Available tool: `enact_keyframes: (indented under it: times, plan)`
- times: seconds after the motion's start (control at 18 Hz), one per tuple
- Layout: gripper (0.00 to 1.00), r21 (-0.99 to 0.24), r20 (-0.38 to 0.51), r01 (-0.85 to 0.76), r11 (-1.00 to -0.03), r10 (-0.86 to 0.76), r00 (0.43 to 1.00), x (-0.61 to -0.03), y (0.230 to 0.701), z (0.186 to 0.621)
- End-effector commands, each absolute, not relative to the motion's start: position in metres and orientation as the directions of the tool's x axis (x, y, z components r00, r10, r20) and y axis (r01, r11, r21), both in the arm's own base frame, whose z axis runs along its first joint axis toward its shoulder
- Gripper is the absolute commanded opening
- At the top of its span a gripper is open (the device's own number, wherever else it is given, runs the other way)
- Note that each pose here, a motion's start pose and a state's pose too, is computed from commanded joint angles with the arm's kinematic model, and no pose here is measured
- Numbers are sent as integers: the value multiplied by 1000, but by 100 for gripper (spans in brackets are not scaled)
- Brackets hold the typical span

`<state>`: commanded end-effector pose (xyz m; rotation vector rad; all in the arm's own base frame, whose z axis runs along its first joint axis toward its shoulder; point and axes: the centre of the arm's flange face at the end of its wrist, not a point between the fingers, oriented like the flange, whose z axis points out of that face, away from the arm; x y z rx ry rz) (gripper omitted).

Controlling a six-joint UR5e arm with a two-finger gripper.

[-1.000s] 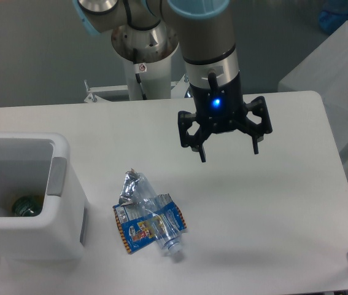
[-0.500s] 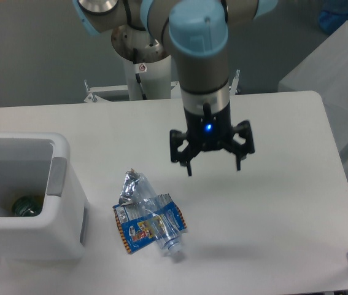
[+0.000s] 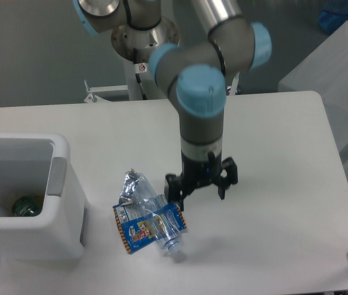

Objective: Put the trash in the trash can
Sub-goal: 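Lower the open gripper toward the clear plastic bottle on the wrapper, then close the gripper on the crumpled clear plastic bottle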

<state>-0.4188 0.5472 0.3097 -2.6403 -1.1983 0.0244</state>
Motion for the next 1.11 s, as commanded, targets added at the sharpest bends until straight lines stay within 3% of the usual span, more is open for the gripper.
enact_keyframes:
  times: [0.33, 1.11]
  plan:
    - [100, -210, 63, 766, -607, 774, 630, -442, 598, 262]
    - [97, -167, 4, 764, -623, 775, 632, -418, 627, 219]
